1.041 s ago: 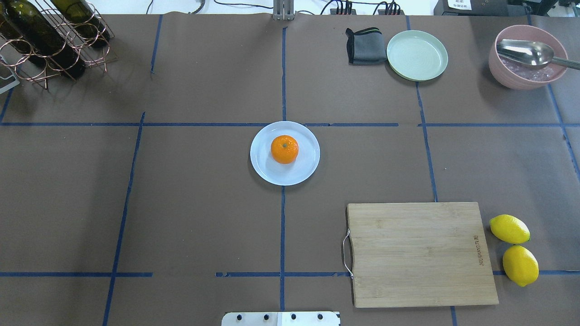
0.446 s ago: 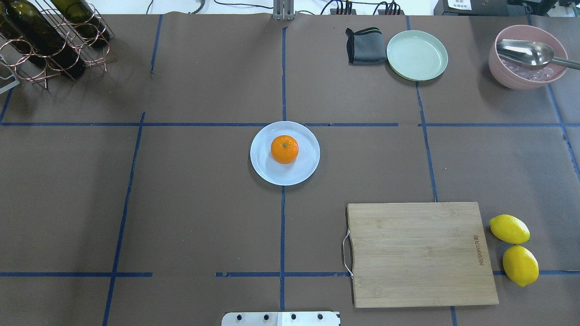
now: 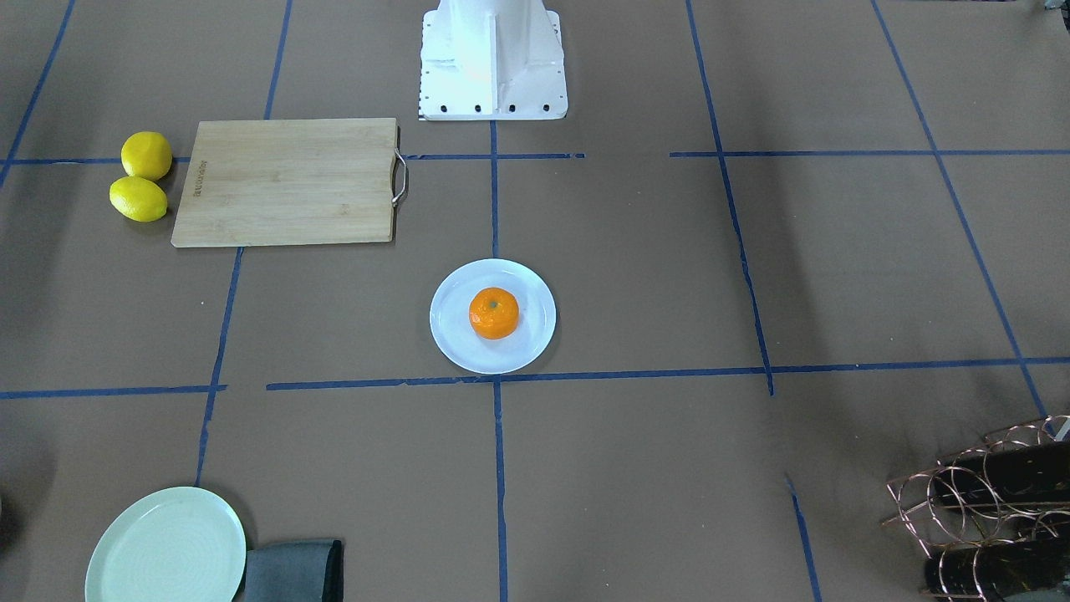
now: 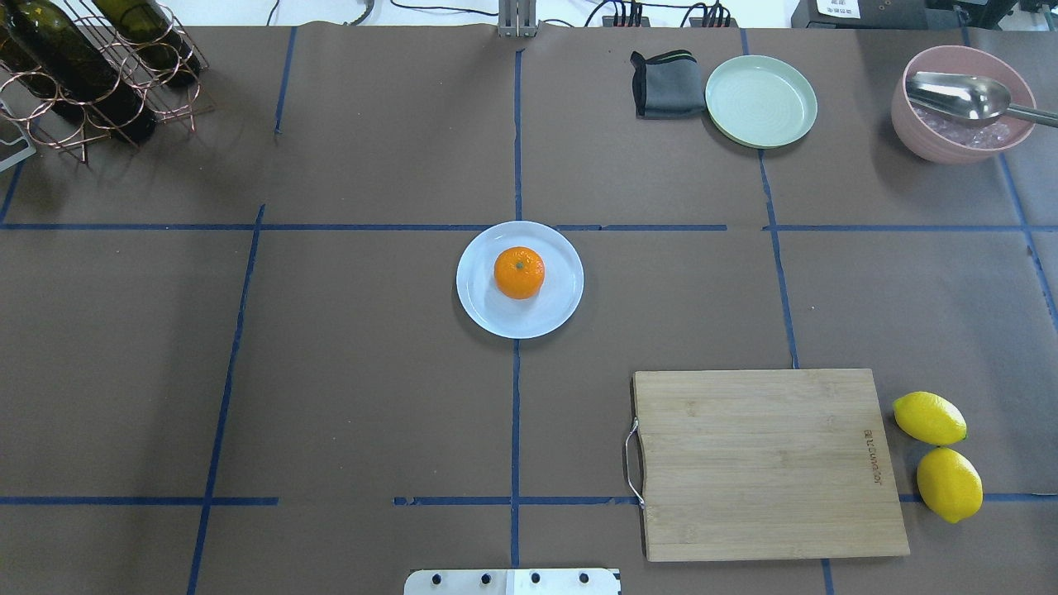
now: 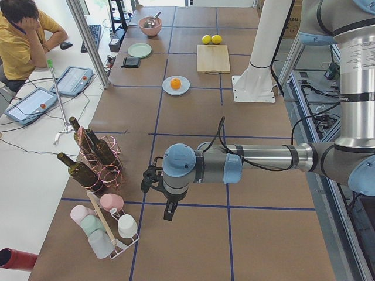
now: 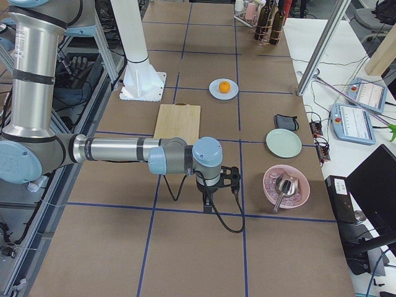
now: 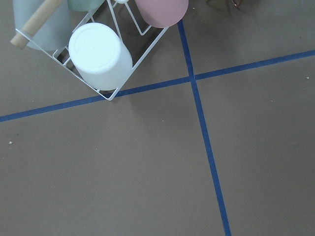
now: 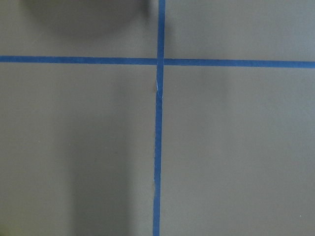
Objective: Pick orange to plate
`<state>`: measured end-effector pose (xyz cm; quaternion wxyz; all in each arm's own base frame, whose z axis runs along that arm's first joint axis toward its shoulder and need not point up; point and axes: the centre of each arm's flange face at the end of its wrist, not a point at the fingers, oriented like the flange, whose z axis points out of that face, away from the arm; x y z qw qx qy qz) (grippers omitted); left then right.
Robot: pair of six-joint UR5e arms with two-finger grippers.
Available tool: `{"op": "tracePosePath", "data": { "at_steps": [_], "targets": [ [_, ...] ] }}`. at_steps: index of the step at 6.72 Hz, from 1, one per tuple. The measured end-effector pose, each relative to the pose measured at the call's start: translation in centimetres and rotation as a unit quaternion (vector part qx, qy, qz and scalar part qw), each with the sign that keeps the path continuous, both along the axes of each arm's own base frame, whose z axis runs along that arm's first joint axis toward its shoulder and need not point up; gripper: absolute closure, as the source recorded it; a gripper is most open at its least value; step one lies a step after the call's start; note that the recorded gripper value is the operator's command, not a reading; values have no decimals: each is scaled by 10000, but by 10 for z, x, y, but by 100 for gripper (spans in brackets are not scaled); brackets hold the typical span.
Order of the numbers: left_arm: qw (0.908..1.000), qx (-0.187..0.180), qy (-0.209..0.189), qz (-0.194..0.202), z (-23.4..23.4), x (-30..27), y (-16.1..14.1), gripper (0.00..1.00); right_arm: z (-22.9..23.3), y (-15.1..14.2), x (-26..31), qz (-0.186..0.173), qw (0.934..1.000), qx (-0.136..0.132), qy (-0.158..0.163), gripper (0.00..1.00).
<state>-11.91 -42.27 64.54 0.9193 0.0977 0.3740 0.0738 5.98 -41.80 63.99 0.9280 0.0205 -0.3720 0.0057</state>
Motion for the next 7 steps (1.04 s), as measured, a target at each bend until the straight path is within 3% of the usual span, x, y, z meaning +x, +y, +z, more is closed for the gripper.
{"op": "tracePosePath", "data": {
  "at_steps": [7],
  "targets": [
    [10000,-26,3,-1,2,0,0,0,10,6,0,-6,9999,-109,-28,0]
  ]
}}
